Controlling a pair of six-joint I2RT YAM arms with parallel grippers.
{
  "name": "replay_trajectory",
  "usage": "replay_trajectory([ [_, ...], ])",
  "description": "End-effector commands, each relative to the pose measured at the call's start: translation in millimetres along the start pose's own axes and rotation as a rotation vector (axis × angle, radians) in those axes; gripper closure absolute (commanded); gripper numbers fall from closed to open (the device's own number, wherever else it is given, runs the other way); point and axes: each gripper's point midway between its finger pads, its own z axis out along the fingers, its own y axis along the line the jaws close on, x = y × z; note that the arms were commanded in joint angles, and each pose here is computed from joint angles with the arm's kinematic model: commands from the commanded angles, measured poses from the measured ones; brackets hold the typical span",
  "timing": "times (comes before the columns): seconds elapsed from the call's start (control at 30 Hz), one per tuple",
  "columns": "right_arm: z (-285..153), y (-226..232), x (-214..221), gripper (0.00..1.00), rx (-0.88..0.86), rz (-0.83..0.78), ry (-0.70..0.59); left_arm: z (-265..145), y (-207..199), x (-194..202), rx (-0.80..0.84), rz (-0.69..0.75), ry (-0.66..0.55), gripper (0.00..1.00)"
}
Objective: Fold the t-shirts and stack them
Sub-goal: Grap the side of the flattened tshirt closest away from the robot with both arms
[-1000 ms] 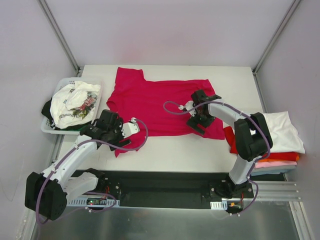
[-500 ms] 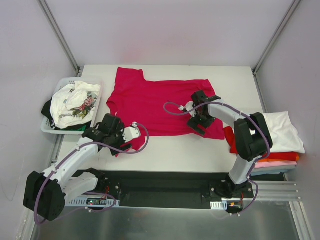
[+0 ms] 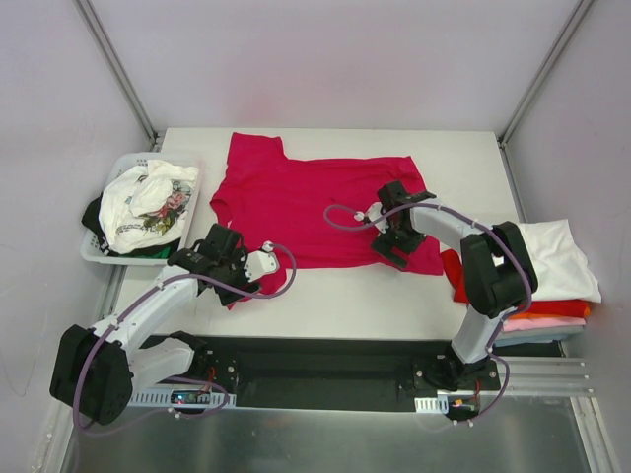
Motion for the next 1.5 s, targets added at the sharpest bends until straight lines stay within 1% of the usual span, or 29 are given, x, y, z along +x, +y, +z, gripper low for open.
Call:
replay_trajectory([
  [0.0, -10, -9, 7, 0.00, 0.032, -0.002, -0.011, 0, -4, -5, 0.026, 0.002, -0.013, 0.39],
  [0.1, -8, -5, 15, 0.00, 0.012, 0.000, 0.002, 0, -3, -5, 0.024, 0.002, -0.015, 0.38],
  [0.4, -21, 7, 27, 0.00, -0.020, 0.026, -0.026, 3, -4, -4, 0.028, -0.001, -0.006, 0.38],
  [0.53, -14, 18, 35, 0.00, -0.054, 0.024, -0.009, 1, -1, -7, 0.020, -0.005, -0.016, 0.38],
  [0.87, -7, 34, 29, 0.00, -0.147, 0.018, -0.049, 1, -2, -6, 0.022, -0.005, -0.012, 0.38],
  [1.23, -4, 23, 25, 0.00, -0.151, 0.017, -0.046, 3, -3, -5, 0.030, -0.007, -0.005, 0.38],
  [1.47, 2, 17, 27, 0.00, -0.190, 0.032, -0.045, 4, -2, -6, 0.031, -0.008, -0.009, 0.38],
])
